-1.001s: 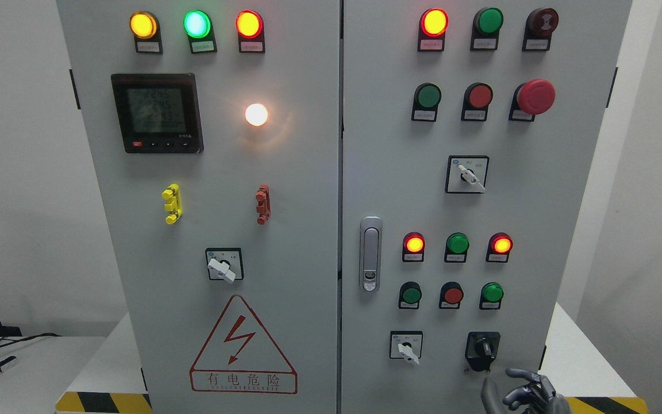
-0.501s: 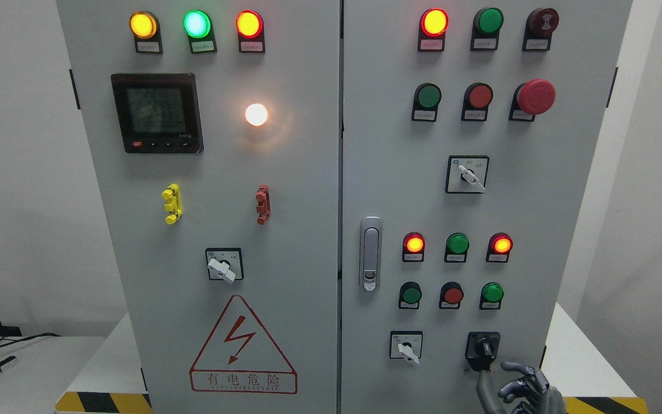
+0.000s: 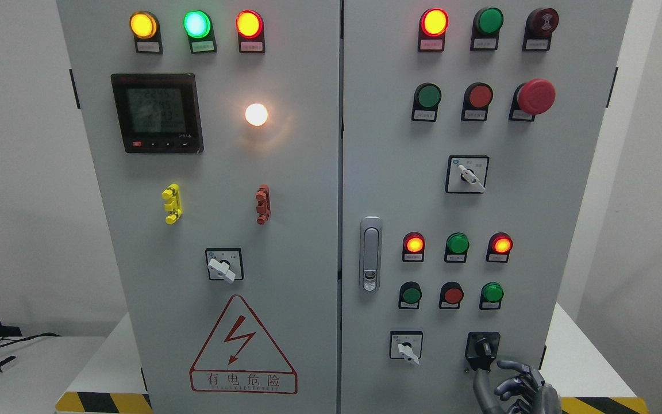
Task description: Trip black knob to open circuit
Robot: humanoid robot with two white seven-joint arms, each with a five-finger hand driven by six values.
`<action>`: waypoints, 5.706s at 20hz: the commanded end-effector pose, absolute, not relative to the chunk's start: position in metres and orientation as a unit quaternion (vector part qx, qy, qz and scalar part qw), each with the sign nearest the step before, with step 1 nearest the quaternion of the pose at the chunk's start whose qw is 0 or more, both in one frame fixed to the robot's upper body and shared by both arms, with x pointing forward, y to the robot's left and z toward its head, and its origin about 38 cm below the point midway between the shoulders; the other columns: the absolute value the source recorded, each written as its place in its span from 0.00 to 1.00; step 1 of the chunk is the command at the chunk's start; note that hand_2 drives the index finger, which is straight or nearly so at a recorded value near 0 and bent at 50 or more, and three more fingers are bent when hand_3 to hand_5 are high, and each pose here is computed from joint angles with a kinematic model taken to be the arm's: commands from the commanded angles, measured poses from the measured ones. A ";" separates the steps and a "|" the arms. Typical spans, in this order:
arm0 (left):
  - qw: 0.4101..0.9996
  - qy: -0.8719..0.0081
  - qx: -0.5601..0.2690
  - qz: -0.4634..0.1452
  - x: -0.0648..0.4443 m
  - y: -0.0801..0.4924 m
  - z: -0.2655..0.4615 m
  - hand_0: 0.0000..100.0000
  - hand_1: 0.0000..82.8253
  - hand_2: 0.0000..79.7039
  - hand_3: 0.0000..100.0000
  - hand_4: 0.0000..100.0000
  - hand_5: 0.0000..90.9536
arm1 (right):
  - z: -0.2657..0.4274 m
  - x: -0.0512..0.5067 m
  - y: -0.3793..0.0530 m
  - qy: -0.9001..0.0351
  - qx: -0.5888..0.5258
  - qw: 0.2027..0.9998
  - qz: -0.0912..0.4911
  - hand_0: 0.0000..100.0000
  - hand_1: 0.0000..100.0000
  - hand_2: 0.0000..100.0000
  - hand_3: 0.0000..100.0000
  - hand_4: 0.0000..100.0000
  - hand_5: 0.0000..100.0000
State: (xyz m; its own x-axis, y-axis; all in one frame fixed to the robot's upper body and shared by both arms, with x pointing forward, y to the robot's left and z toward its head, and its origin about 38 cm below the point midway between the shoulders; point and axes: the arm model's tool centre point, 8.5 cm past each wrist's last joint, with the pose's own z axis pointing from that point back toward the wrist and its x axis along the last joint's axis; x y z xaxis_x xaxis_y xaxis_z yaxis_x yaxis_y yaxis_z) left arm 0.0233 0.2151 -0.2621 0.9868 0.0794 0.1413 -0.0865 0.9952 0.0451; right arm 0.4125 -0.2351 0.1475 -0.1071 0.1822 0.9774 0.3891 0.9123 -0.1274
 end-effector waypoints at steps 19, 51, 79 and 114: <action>0.997 -0.070 0.023 0.026 0.024 0.214 -0.262 0.12 0.47 0.00 0.00 0.00 0.00 | 0.150 0.421 -0.240 -0.734 -0.202 0.642 -0.091 0.26 0.79 0.46 0.82 0.82 0.91; 0.997 -0.070 0.024 0.026 0.024 0.215 -0.262 0.12 0.47 0.00 0.00 0.00 0.00 | 0.153 0.423 -0.239 -0.729 -0.213 0.646 -0.085 0.28 0.79 0.50 0.85 0.83 0.92; 0.997 -0.070 0.024 0.026 0.024 0.215 -0.262 0.12 0.47 0.00 0.00 0.00 0.00 | 0.153 0.426 -0.235 -0.727 -0.220 0.646 -0.075 0.31 0.78 0.54 0.87 0.84 0.94; 0.997 -0.070 0.024 0.026 0.024 0.215 -0.262 0.12 0.47 0.00 0.00 0.00 0.00 | 0.156 0.429 -0.229 -0.725 -0.211 0.651 -0.079 0.38 0.81 0.57 0.90 0.85 0.94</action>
State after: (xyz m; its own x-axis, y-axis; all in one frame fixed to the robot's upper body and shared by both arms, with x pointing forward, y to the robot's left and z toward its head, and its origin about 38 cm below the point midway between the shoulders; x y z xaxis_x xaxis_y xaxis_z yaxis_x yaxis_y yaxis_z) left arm 0.0233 0.2151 -0.2621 0.9868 0.0795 0.1413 -0.0866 0.9952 0.0451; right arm 0.4290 -0.2299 0.1563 -0.0657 0.2086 0.9758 0.4102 0.8971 -0.1641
